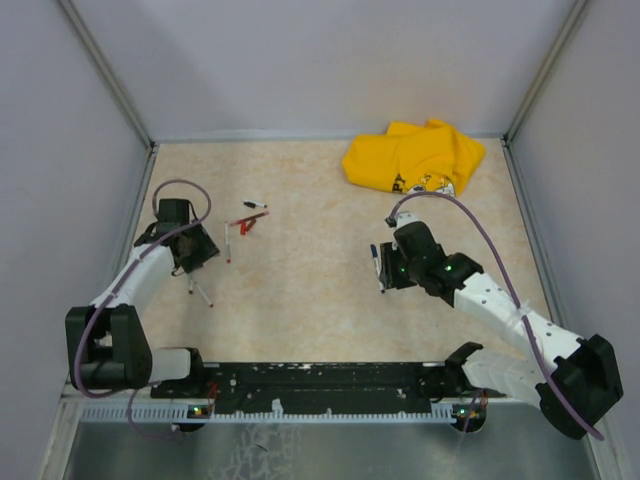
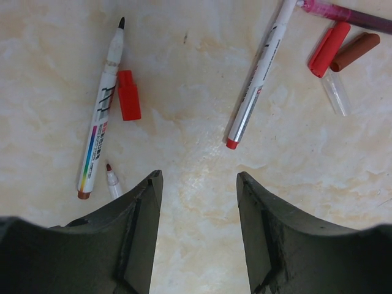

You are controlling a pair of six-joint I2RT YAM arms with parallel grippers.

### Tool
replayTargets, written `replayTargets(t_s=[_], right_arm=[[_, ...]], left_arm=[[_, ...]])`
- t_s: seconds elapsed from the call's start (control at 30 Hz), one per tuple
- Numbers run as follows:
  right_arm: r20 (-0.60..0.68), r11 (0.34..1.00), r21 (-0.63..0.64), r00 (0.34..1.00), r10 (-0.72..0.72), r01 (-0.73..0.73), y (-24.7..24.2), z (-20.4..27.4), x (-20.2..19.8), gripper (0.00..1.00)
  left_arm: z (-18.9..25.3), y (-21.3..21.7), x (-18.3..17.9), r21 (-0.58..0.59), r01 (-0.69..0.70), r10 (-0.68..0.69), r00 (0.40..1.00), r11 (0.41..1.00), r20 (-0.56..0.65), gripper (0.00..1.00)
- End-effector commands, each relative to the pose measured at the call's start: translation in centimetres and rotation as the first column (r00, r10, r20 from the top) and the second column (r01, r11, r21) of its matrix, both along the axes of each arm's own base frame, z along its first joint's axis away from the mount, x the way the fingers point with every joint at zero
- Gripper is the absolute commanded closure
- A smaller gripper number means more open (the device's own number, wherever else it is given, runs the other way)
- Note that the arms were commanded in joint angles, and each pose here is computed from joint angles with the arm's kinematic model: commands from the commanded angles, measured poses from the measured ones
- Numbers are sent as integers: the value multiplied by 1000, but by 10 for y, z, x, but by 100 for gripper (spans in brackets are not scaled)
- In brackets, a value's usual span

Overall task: Insert the pens into the pen caps
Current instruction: Pick up the pen from the center of the board.

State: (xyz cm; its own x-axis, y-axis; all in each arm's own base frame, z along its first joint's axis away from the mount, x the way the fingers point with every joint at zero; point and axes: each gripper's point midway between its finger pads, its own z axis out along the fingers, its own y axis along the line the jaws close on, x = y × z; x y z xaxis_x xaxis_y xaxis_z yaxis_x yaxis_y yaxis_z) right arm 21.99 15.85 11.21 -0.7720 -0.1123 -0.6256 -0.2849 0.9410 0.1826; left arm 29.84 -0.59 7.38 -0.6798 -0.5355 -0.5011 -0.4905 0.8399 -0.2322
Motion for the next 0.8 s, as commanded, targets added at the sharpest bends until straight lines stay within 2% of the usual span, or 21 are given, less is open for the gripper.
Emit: replayTargets(t_s=[0.0, 0.2, 0.33, 0.6, 0.77], right_arm=[[44, 1000, 11, 999, 13, -14, -2, 7, 2, 64], [55, 1000, -4, 998, 20, -20, -5, 7, 1, 64], [66, 1000, 0, 997, 28, -28, -4, 9, 2, 64], [90, 999, 3, 995, 37, -37, -3, 8, 4, 64], [80, 999, 11, 995, 51, -52, 0, 6, 3, 64]], left_arm=[[12, -5, 22, -11, 63, -62, 997, 998, 37, 44], [7, -13, 29, -35, 129, -128, 991, 991, 23, 44], [11, -9, 30, -8, 126, -126, 992, 992, 12, 43], [10, 8, 7, 35, -14, 13, 1000, 999, 11, 41], [12, 29, -2, 107, -109, 111, 994, 988, -10, 41]])
